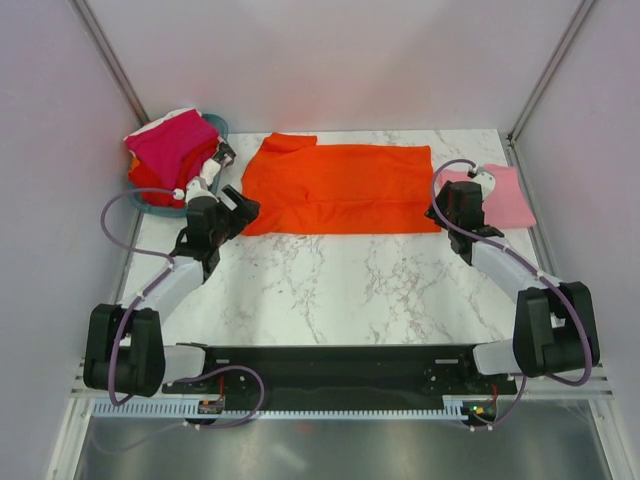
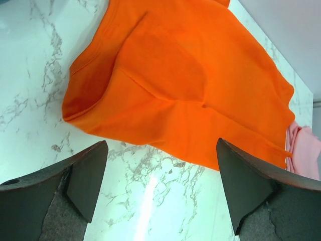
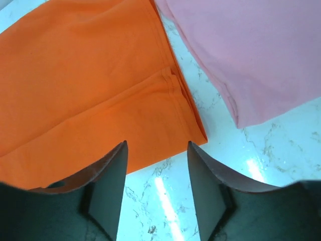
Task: Fold and stack the t-shirts
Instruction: Fold the tshirt
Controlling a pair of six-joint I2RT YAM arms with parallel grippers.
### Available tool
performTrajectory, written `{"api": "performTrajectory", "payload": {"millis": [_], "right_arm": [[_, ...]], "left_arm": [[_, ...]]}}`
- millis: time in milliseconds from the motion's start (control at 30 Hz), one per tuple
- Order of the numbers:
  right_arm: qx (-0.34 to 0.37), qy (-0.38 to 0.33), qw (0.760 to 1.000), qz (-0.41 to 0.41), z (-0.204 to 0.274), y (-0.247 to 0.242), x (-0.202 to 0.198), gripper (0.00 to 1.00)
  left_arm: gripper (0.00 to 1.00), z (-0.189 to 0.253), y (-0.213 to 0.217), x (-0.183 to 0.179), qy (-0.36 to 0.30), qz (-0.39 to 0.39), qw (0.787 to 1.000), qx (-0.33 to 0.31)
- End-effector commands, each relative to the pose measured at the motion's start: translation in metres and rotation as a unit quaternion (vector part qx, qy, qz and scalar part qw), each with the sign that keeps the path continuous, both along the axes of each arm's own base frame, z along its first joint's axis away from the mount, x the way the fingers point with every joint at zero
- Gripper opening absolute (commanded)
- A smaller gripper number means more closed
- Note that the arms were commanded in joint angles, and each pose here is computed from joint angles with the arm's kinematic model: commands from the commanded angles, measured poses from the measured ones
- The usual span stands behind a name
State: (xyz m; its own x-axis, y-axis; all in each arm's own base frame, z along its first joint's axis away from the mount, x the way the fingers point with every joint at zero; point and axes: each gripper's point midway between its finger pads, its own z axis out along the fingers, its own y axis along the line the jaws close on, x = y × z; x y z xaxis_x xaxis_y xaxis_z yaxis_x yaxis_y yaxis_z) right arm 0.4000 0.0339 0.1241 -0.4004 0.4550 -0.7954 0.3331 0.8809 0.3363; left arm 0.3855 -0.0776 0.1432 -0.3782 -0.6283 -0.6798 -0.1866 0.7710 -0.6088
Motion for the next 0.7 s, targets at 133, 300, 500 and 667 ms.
{"api": "performTrajectory", "payload": {"millis": [133,300,500,667], "right_arm": [[0.0,0.022,1.0,-0.012,-0.019,-0.004,0.011,0.49],[-0.005,0.045,0.999,-0.02,-0.034,-0.008,0.019,0.46],[-0.018,0.073,0.997,-0.025,-0.053,-0.011,0.027,0.44],[-0.026,0.098,0.995,-0.025,-0.069,-0.012,0.033,0.28]], "left_arm": [[0.93,0.003,0.013,0.003,-0.016,0.053,0.998,-0.021],[0.93,-0.003,0.016,0.004,-0.009,0.064,0.998,-0.018],[0.9,-0.01,0.016,0.01,0.001,0.067,0.998,-0.014],[0.89,-0.013,0.019,0.01,0.005,0.071,0.997,-0.009]]}}
